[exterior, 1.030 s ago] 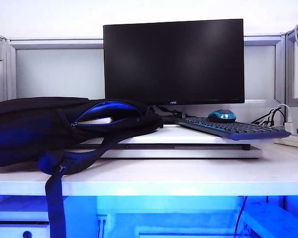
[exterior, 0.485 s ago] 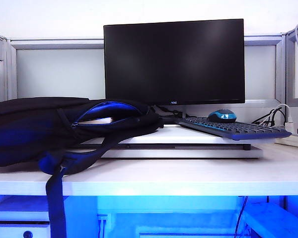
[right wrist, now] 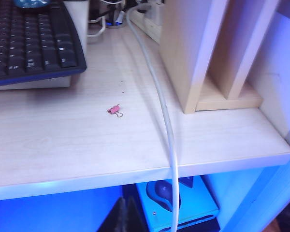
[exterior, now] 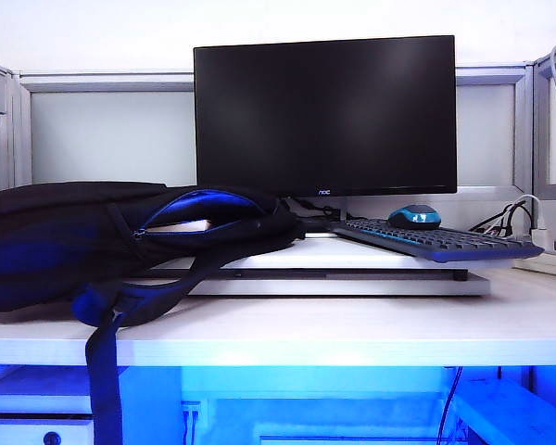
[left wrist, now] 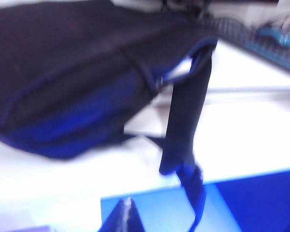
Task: Pick up the book on the desk and put it into the open backpack.
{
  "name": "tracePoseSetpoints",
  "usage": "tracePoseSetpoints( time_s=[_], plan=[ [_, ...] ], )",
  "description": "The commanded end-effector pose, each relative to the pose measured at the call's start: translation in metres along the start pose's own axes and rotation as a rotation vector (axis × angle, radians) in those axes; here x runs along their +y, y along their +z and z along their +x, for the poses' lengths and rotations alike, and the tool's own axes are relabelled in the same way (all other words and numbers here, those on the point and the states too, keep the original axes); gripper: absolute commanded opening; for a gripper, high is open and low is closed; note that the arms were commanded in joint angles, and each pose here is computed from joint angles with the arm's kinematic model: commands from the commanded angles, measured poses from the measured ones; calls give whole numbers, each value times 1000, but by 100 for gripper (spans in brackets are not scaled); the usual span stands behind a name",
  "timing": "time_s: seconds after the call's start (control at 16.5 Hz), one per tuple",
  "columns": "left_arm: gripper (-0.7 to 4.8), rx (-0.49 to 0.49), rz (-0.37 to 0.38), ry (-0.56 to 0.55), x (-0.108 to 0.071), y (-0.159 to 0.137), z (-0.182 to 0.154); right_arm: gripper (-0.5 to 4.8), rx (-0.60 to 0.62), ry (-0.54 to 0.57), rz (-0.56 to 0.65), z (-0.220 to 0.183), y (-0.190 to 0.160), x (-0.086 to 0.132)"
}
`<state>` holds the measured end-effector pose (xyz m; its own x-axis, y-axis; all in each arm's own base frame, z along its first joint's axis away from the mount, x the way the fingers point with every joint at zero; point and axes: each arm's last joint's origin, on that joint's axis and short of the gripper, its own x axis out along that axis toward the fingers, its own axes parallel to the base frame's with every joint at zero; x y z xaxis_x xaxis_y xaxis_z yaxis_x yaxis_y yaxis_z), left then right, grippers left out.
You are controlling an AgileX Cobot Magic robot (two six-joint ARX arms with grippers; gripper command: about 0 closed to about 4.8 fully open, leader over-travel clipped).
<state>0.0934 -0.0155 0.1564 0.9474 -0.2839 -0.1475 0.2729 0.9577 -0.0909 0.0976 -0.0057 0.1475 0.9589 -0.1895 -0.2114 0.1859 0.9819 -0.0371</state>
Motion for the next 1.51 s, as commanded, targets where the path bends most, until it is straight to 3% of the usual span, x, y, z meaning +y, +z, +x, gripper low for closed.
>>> tracePoseSetpoints(
  time_s=[0.06,0.18,0.42,1.51],
  plan=[
    [-4,15,22,9,1,-7,2,-6,10,21,24,1,-2,-1],
    [-4,16,107,46,2,-7,2,-6,11,39,32,1,-2,0],
    [-3,27,114,249,8,-8,1,-6,12,43,32,1,-2,0],
    [-2,26,108,243,8,-8,1,-6,11,43,32,1,-2,0]
  ],
)
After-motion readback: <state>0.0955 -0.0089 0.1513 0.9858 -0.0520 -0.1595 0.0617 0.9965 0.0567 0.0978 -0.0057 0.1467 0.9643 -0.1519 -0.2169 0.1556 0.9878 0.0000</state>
